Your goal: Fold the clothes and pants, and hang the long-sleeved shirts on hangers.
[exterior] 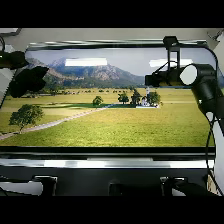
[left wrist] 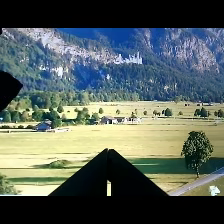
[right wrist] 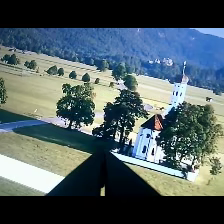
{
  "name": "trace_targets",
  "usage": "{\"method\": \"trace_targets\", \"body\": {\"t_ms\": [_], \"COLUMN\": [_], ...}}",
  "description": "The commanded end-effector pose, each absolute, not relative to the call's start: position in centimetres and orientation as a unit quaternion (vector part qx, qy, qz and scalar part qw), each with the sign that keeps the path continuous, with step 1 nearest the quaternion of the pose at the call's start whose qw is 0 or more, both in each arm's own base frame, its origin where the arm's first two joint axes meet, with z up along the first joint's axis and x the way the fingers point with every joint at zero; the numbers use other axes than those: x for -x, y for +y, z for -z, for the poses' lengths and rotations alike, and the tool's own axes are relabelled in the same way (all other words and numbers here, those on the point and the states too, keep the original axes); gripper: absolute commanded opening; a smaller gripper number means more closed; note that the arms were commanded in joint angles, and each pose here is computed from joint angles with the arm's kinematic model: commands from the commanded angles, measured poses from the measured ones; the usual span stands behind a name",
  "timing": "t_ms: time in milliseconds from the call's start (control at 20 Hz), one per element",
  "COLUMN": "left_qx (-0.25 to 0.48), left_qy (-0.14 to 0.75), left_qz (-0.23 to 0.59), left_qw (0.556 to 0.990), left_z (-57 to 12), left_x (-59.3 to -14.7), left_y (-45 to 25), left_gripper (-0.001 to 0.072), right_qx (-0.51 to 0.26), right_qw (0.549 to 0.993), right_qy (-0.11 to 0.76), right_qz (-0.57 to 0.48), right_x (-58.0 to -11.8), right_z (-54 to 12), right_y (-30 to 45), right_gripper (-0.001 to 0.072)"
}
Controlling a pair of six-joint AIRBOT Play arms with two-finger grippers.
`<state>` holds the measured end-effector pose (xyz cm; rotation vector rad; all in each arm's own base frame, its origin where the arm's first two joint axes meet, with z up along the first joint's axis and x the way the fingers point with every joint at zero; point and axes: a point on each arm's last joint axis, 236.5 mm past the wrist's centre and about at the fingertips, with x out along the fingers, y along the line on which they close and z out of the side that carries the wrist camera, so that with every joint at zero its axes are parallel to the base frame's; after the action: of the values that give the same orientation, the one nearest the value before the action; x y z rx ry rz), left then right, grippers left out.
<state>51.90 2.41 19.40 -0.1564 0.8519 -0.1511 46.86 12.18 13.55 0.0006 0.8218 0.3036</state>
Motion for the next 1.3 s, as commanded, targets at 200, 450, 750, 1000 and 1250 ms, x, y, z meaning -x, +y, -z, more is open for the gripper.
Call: {"method": "trace_targets", "body": {"t_ms": [200,450,750,1000,1250], "left_qx": [0.076,0.076,0.076,0.116,0.248], "left_qy": [0.412,0.412,0.411,0.437,0.447], "left_qz": [0.073,0.073,0.072,-0.068,-0.193], "left_qw": [0.905,0.905,0.905,0.889,0.837], "left_z": [-19.4,-19.4,-19.2,-16.5,-7.9], "left_x": [-51.9,-51.9,-52.1,-51.9,-54.1], "left_y": [2.5,2.5,2.5,8.0,14.3], "left_gripper": [0.0020,0.0020,0.0023,0.0720,0.0720], "right_qx": [0.000,-0.001,-0.002,-0.001,0.001], "right_qw": [0.906,0.906,0.910,0.907,0.894], "right_qy": [0.397,0.397,0.387,0.395,0.423], "right_qz": [-0.147,-0.147,-0.147,-0.147,-0.149], "right_x": [-46.9,-46.9,-47.2,-46.9,-45.8], "right_z": [-13.6,-13.7,-14.0,-13.7,-12.8], "right_y": [12.2,12.2,12.2,12.2,12.2], "right_gripper": [0.0037,0.0037,0.0037,0.0216,0.0367]}}
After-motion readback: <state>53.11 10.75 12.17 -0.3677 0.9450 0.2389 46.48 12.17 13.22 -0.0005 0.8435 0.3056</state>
